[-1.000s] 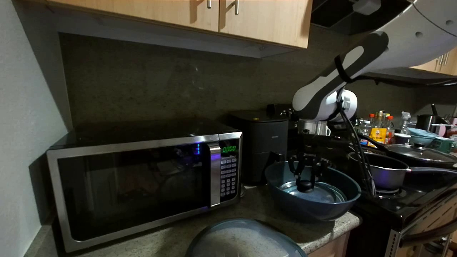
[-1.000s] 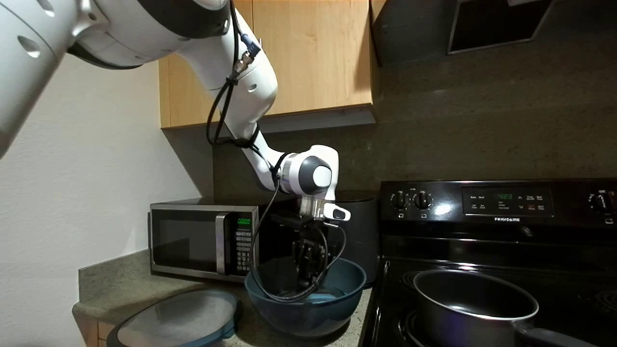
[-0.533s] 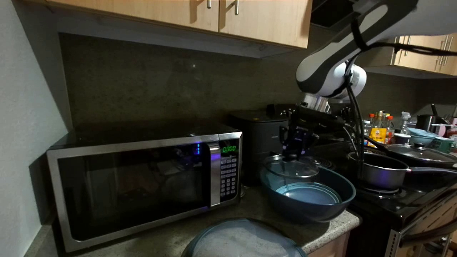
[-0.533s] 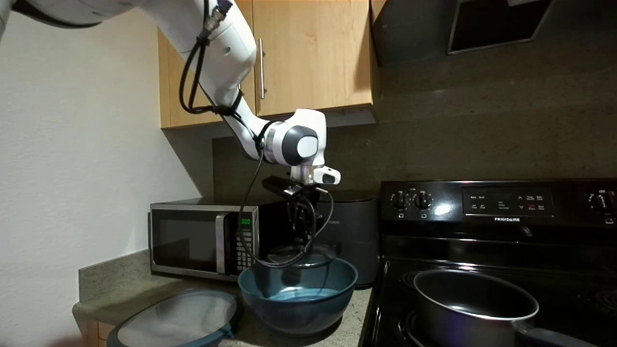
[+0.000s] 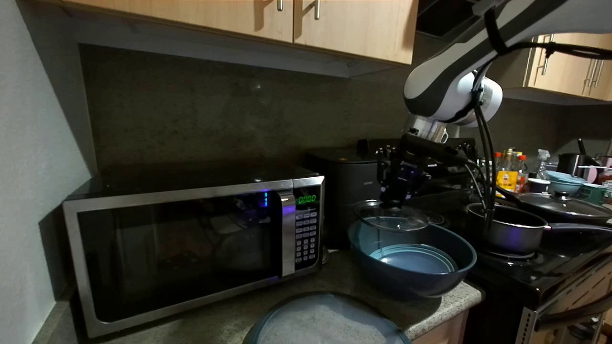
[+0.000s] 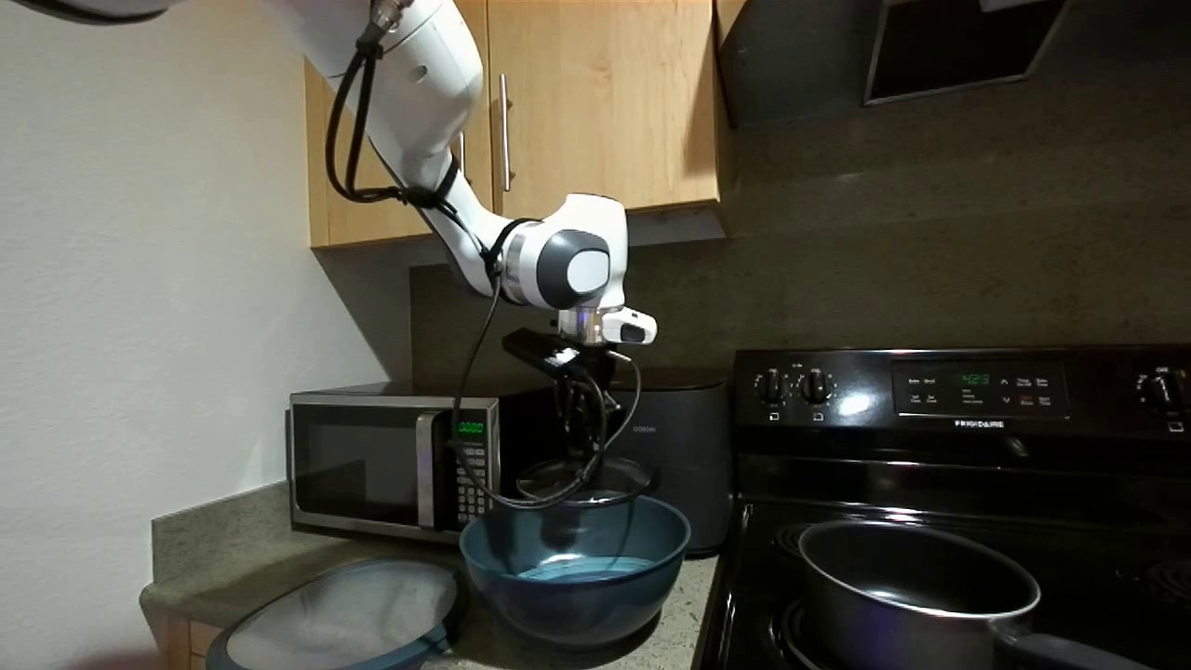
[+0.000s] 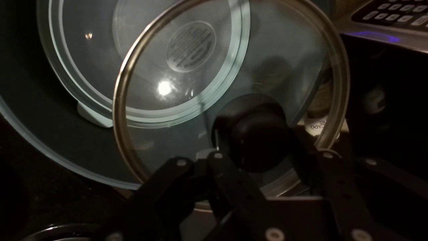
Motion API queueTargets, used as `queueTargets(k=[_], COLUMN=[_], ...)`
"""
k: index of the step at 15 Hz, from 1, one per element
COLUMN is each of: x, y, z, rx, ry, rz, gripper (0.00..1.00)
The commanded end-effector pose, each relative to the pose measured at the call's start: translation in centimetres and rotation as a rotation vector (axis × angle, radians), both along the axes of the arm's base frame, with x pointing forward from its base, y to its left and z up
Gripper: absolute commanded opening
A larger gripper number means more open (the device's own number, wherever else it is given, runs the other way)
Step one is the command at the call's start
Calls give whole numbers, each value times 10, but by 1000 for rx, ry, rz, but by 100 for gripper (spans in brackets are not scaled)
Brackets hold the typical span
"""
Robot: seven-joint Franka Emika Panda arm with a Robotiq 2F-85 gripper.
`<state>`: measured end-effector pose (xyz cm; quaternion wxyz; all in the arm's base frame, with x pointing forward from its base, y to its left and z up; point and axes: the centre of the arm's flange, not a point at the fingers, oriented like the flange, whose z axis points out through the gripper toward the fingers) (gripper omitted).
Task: Remove the lid from the bowl, put it on the pot, remove it from the pot and return it back to the bowl
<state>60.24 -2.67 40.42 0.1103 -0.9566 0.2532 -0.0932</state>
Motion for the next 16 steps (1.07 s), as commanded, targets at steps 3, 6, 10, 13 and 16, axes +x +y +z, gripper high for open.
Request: queueTargets(k=[3,6,10,13,16], x=[-26,-45,-41,-52,-50], y=[-53,-96,-130,-149,-145], z=[41,58,55,56,56], rx=[-109,-137,-107,-100,-94], ry=[-127,-187,-171,-173,-172], rz=[-160,-304,-376,-436,-440], gripper=[22,22,47,47,47])
